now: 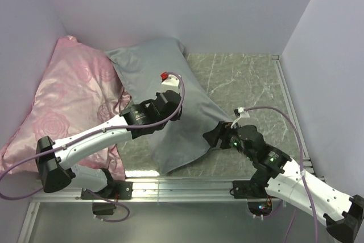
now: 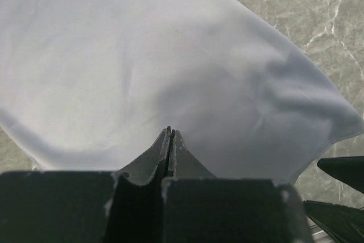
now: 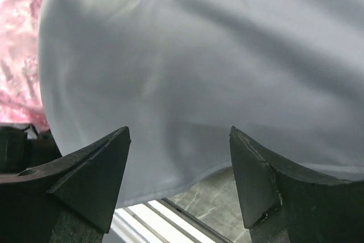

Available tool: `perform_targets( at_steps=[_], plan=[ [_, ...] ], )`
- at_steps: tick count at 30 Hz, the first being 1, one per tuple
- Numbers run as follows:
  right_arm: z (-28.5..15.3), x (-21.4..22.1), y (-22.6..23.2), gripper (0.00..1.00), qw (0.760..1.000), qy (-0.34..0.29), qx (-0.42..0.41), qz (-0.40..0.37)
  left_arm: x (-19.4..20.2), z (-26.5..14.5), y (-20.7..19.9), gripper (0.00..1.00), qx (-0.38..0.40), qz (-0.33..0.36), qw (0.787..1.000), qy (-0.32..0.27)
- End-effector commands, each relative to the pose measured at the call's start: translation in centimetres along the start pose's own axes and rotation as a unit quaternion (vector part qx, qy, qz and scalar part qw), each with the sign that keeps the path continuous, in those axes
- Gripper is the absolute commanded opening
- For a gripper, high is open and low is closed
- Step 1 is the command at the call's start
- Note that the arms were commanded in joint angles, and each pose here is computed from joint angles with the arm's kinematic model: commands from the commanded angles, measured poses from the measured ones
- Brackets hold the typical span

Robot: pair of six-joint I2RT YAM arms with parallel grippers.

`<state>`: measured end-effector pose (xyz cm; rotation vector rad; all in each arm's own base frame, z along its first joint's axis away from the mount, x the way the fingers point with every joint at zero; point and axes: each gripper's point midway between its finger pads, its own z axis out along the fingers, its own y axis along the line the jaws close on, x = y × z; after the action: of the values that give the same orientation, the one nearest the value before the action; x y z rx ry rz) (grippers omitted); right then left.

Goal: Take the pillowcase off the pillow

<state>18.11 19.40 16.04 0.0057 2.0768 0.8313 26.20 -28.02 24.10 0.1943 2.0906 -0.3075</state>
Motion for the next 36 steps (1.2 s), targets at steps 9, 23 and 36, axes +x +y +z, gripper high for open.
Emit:
perform_targets(
  at_steps=[9, 23, 36],
  plan=[
    [0.1, 2.1, 1.2, 0.79, 0.999, 0.015, -0.041, 0.004, 0.6, -5.3, -2.7, 0.69, 0.103, 0.039, 0.994, 0.017],
    [2.2, -1.9, 2.9, 0.20, 1.000, -0.020, 0.002, -0.015, 6.5, -9.3, -4.3, 0.88, 0.169, 0.070, 0.982, 0.048],
    [0.8, -8.2, 7.5, 0.01, 0.997, -0.077, -0.029, -0.014, 4.8, -7.4, -6.7, 0.95, 0.149, 0.080, 0.985, -0.027]
  ],
)
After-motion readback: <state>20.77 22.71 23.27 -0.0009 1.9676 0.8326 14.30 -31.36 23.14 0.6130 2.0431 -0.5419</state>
